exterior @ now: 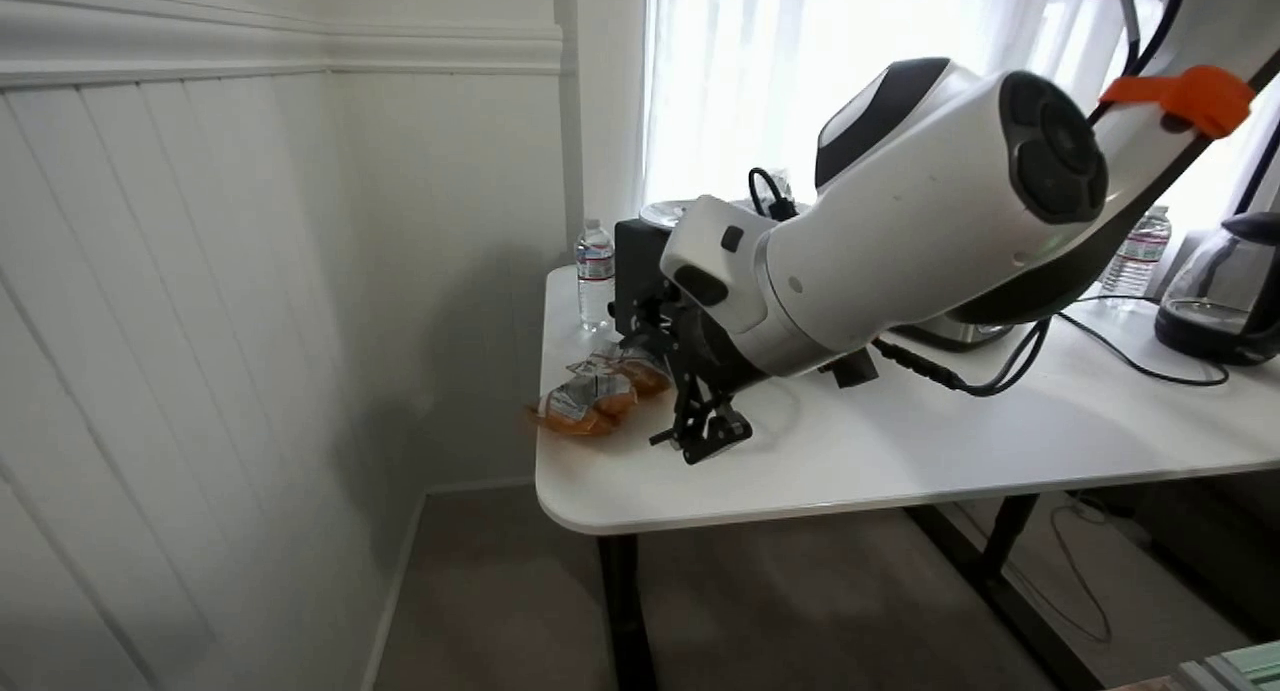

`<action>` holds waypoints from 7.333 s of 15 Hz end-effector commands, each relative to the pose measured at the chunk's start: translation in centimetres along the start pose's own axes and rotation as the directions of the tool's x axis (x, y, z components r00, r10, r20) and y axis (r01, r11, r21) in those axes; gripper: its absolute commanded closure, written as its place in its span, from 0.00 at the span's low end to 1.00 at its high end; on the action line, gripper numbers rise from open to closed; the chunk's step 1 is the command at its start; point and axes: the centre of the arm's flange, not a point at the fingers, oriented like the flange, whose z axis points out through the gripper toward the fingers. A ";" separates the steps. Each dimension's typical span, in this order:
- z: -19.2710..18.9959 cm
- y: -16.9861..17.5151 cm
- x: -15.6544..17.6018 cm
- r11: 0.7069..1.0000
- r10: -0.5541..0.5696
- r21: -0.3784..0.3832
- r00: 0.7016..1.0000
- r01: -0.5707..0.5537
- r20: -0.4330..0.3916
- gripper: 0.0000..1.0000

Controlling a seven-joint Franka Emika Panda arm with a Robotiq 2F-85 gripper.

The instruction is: Put one orange packet on the white plate on the microwave

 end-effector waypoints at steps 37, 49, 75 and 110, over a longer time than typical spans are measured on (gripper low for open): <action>17.6 -1.7 -4.5 0.872 -0.392 -0.220 0.894 0.437 0.219 0.91; 14.1 -1.3 -0.5 0.944 -0.221 -0.175 0.930 0.280 0.295 0.95; -0.4 15.5 3.7 0.832 0.541 -0.303 0.799 -0.464 0.264 0.97; 7.0 19.5 -8.0 0.679 0.578 -0.730 0.670 -0.078 0.465 0.70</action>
